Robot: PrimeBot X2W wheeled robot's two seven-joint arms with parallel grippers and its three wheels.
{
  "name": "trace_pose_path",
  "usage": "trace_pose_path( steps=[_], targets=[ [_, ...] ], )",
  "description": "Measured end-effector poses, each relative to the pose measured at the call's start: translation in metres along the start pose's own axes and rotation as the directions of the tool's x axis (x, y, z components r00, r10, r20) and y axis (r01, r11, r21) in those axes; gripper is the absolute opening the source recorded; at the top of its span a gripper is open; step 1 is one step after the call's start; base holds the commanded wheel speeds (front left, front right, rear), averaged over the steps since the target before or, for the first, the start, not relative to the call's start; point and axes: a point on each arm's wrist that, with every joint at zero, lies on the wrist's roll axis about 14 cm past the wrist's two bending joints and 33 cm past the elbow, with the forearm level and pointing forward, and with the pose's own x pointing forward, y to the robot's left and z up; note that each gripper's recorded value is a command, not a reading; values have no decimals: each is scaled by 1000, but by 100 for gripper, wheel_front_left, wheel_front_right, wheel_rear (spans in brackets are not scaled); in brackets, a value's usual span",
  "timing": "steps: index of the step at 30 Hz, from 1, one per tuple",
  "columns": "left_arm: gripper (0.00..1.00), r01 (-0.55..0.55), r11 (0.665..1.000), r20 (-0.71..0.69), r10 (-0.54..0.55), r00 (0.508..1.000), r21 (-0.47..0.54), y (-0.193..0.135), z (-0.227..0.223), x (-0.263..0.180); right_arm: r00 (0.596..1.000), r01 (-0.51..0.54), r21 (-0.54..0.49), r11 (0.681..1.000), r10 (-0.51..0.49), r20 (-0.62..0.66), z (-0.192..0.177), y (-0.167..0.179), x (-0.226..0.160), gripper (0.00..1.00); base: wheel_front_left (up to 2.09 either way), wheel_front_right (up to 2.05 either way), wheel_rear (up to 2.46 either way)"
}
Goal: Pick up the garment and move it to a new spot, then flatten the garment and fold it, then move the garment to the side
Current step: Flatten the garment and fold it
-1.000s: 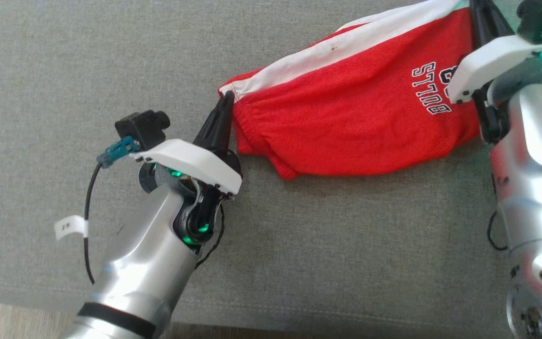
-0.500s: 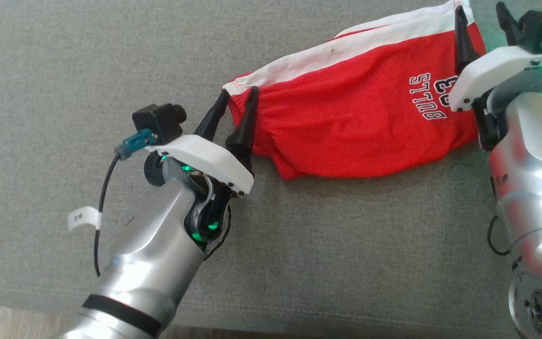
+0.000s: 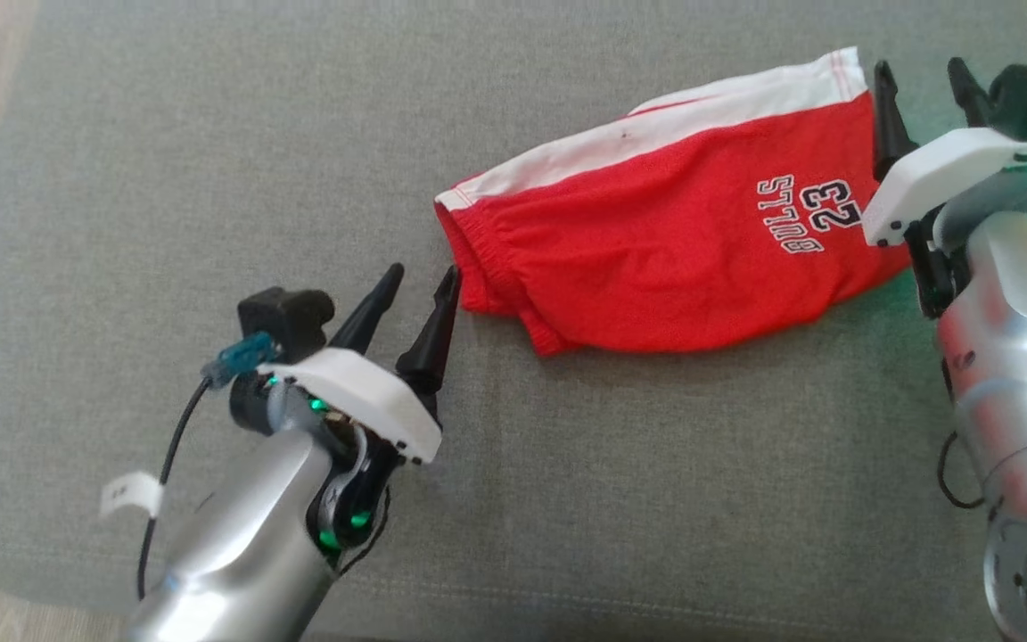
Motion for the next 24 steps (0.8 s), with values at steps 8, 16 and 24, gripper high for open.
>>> trace_pose_path(
  steps=[8,16,24],
  targets=[
    [100,-46,994,142,33,989,95,3,38,-25,994,6,-26,1000,-9,-109,-12,-9,-11,100,0,0,0],
    [100,-152,986,194,136,972,69,26,47,-42,961,-9,16,1000,13,-275,-54,1,-11,100,0,0,0],
    [100,-240,970,224,225,948,41,49,51,-58,926,4,38,999,11,-378,-79,-4,-12,46,0,0,0]
  ],
)
